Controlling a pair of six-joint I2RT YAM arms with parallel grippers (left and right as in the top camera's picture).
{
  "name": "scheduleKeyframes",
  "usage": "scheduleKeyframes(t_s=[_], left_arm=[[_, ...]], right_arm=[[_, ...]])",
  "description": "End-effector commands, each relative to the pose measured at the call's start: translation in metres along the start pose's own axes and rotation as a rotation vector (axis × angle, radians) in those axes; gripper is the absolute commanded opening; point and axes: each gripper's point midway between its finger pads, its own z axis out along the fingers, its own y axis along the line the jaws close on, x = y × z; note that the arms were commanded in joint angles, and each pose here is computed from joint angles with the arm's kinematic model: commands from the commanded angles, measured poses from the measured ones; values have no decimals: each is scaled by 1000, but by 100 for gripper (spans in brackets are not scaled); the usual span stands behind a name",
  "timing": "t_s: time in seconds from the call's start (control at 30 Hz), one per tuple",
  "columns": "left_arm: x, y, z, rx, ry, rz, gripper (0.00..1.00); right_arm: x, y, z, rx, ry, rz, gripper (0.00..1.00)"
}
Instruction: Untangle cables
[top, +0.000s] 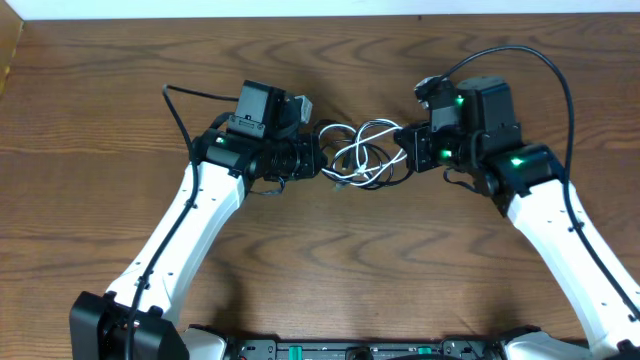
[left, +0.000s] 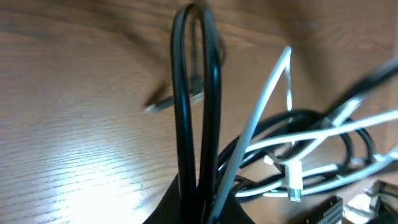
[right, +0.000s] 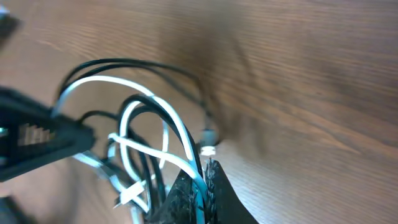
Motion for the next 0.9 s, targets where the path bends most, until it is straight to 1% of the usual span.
scheduleKeyframes(t_s=[0.0, 0.07, 0.17, 0.3, 0.4, 0.47, 0.53, 0.57, 0.63, 0.7, 0.73, 0.8, 0.87], left_arm=[[-11, 25, -5, -132, -58, -54, 8], [-11, 25, -5, -132, -59, -54, 8], [-12, 29, -5, -153, -67, -54, 7], [-12, 29, -5, -153, -67, -54, 7], [-11, 29, -5, -154, -64, -55, 8], [-11, 29, -5, -154, -64, -55, 7], [-12, 29, -5, -152, -66, -54, 7], [-12, 29, -5, -151, -68, -53, 7], [-14, 28, -5, -147, -73, -51, 8], [-15, 25, -5, -134, -76, -43, 8], [-15, 23, -5, -124, -76, -38, 7], [-16, 17, -4, -88, -71, -14, 7], [-15, 5, -3, -26, -58, 29, 7]], right_arm=[[-8, 14, -18, -116, -31, -32, 1], [-4, 27, -21, -201, -12, -53, 1], [-4, 35, -26, -272, -10, -53, 1], [-21, 38, -40, -376, -68, -27, 1], [-36, 10, -47, -314, -111, 127, 2], [-38, -16, -46, -211, -128, 185, 4], [-28, -37, -40, -94, -100, 232, 6], [-17, -45, -35, -46, -62, 253, 6], [6, -47, -25, -4, 32, 247, 7], [25, -42, -14, -10, 115, 209, 12], [35, -39, -7, -17, 158, 184, 17], [46, -33, 3, -35, 211, 154, 23], [48, -23, 10, -77, 226, 132, 35]])
